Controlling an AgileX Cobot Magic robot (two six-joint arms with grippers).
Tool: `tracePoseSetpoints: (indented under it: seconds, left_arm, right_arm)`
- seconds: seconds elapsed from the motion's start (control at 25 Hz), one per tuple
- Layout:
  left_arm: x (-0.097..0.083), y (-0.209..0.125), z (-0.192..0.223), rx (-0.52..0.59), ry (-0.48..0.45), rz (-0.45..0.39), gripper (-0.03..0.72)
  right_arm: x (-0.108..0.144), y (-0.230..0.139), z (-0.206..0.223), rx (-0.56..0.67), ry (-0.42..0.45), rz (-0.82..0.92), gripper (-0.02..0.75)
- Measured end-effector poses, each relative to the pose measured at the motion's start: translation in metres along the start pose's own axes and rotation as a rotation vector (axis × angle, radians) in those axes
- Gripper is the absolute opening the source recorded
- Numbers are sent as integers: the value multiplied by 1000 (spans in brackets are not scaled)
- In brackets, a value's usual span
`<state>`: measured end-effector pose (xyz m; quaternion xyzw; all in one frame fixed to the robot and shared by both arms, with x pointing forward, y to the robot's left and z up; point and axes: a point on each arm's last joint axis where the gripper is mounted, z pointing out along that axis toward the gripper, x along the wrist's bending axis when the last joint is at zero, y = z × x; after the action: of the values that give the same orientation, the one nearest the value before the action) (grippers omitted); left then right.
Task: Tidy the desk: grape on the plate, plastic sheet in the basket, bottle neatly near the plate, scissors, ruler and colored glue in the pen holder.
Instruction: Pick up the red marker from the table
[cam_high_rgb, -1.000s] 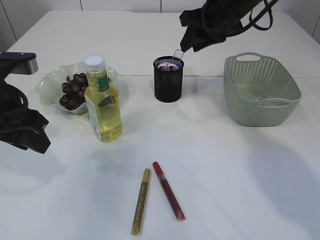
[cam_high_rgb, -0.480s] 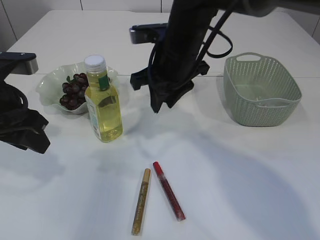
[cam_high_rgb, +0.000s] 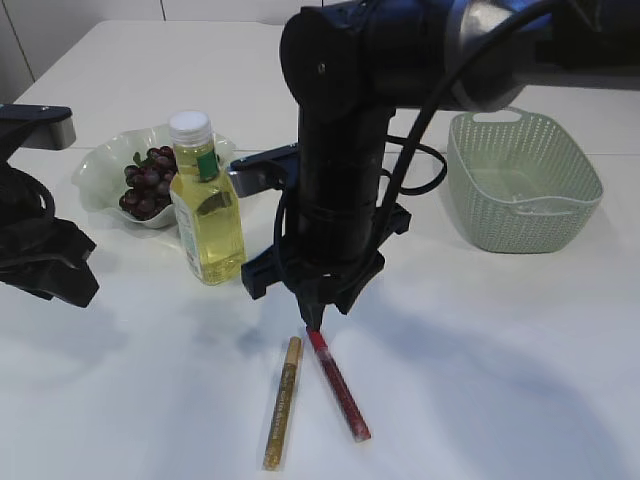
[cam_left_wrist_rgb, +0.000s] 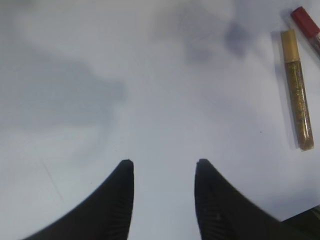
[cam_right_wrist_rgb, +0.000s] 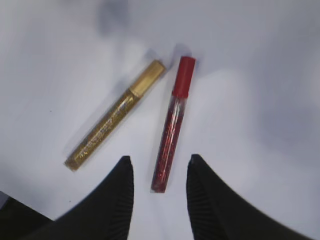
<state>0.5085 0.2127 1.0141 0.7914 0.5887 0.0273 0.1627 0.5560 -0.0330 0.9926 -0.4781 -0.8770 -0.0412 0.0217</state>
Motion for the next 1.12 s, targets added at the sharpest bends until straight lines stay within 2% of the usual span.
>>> tracePoseSetpoints:
  seconds: [0.32,0.56,0.96,1.12]
  left_arm:
    - [0,0,0,0,0,0,298]
    - [0,0,0,0,1,1,298]
    - [0,0,0,-2,2,1,292]
    - [0,0,0,-5,2,1,290]
  right_arm:
    - [25,-44,4,82,-18,-26,299]
    - [25,-67,11,94,-20,-16,299]
    - [26,-46,10,-154,-16,-20,299]
    - [24,-44,11,-176,-20,43,299]
